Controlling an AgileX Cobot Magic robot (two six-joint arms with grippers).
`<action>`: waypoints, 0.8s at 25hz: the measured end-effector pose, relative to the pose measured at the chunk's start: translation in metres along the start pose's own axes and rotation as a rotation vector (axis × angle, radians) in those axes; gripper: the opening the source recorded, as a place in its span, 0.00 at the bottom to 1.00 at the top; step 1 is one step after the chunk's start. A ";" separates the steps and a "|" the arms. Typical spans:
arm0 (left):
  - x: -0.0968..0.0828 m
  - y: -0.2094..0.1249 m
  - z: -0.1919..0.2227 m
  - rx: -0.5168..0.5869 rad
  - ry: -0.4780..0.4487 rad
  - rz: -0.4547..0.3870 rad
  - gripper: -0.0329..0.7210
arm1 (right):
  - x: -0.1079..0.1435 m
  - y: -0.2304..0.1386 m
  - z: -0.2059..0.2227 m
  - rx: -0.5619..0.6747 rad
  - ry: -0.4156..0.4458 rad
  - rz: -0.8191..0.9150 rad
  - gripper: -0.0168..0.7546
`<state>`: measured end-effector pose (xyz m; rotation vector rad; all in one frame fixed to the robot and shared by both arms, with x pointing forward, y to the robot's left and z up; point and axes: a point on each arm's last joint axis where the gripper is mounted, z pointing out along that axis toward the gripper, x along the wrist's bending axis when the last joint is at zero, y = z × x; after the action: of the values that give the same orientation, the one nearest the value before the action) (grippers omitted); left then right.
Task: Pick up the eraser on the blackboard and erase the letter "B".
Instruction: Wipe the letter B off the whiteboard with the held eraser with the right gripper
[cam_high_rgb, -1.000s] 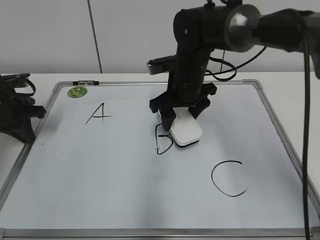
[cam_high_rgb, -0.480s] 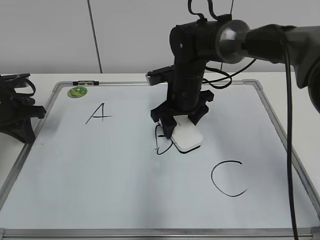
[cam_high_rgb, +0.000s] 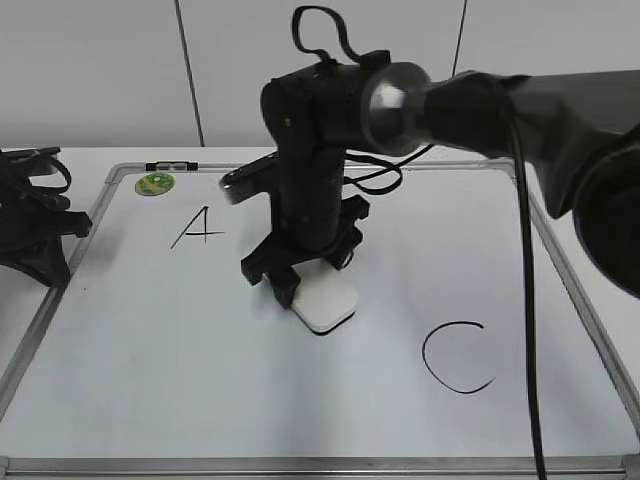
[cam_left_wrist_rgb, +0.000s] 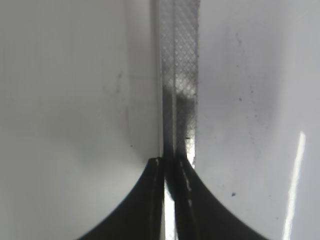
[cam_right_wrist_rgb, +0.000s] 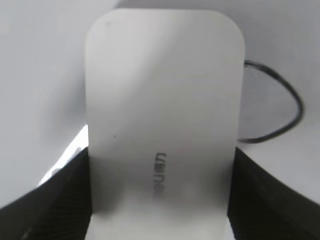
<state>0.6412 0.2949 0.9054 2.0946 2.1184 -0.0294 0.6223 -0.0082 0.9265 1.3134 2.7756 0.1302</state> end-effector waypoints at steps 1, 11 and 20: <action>0.000 0.000 0.000 0.000 0.000 0.000 0.06 | 0.007 0.000 0.000 -0.003 0.002 -0.017 0.74; 0.000 0.000 0.000 0.000 0.000 0.000 0.06 | 0.027 0.002 0.000 -0.008 0.001 -0.086 0.74; 0.000 0.000 0.000 0.000 0.001 0.001 0.06 | -0.012 0.005 -0.002 -0.007 0.013 -0.003 0.74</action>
<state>0.6412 0.2950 0.9054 2.0966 2.1180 -0.0280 0.6342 -0.0145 0.9296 1.3120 2.7846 0.1486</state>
